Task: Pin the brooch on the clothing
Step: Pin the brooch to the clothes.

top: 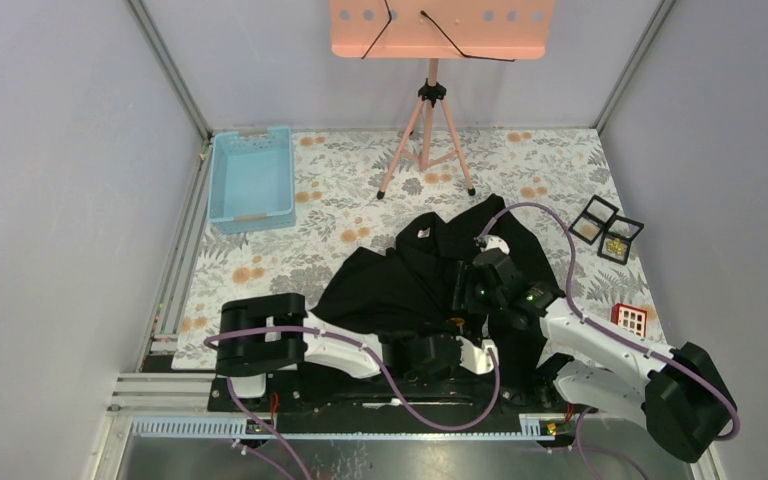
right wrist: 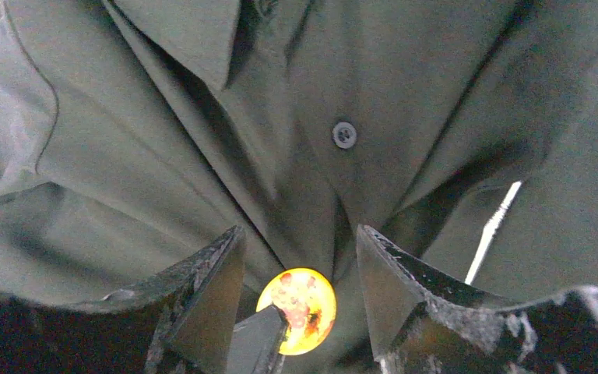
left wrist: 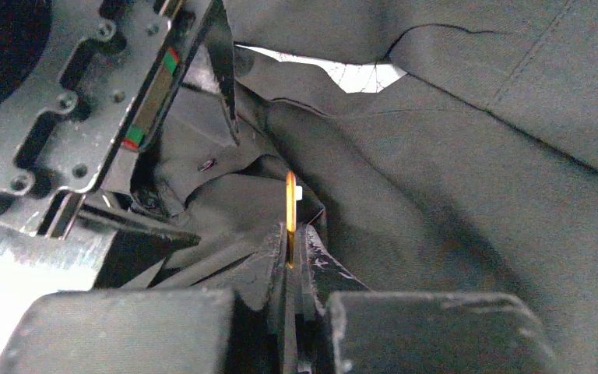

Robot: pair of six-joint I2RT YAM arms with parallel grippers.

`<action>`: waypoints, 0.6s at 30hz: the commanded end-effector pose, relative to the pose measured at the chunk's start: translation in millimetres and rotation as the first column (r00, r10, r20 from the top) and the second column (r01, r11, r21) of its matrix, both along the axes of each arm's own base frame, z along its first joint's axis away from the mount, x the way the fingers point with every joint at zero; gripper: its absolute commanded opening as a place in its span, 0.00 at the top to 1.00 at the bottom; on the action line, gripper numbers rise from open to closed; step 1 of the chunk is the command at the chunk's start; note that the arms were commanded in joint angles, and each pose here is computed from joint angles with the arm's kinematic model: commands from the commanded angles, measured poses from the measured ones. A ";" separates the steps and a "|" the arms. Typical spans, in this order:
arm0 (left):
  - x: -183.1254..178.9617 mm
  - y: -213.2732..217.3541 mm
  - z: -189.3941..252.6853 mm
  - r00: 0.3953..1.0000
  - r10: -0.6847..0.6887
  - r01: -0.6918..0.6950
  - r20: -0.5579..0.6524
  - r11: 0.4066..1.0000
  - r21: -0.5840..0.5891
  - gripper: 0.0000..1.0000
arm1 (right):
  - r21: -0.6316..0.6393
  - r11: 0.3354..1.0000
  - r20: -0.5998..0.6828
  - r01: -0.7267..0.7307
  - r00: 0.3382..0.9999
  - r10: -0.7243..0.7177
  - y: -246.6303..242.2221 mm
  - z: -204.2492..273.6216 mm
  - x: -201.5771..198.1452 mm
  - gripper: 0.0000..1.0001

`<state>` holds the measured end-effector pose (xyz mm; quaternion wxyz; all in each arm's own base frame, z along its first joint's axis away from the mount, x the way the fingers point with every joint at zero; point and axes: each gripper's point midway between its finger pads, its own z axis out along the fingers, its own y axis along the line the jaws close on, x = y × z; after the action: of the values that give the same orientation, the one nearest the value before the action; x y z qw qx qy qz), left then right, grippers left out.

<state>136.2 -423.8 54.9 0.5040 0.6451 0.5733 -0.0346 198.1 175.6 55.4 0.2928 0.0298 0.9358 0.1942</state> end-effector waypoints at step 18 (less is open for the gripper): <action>-5.6 -10.7 5.9 1.000 -0.022 0.022 -0.007 0.999 -0.048 1.00 | -0.101 0.989 -0.080 -0.104 0.992 0.096 -0.8 -4.7 -1.5 0.44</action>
<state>136.2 -423.6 54.3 0.5034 0.6457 0.5732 -0.0340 187.5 177.4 34.7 0.2309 -0.0192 0.9583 0.1673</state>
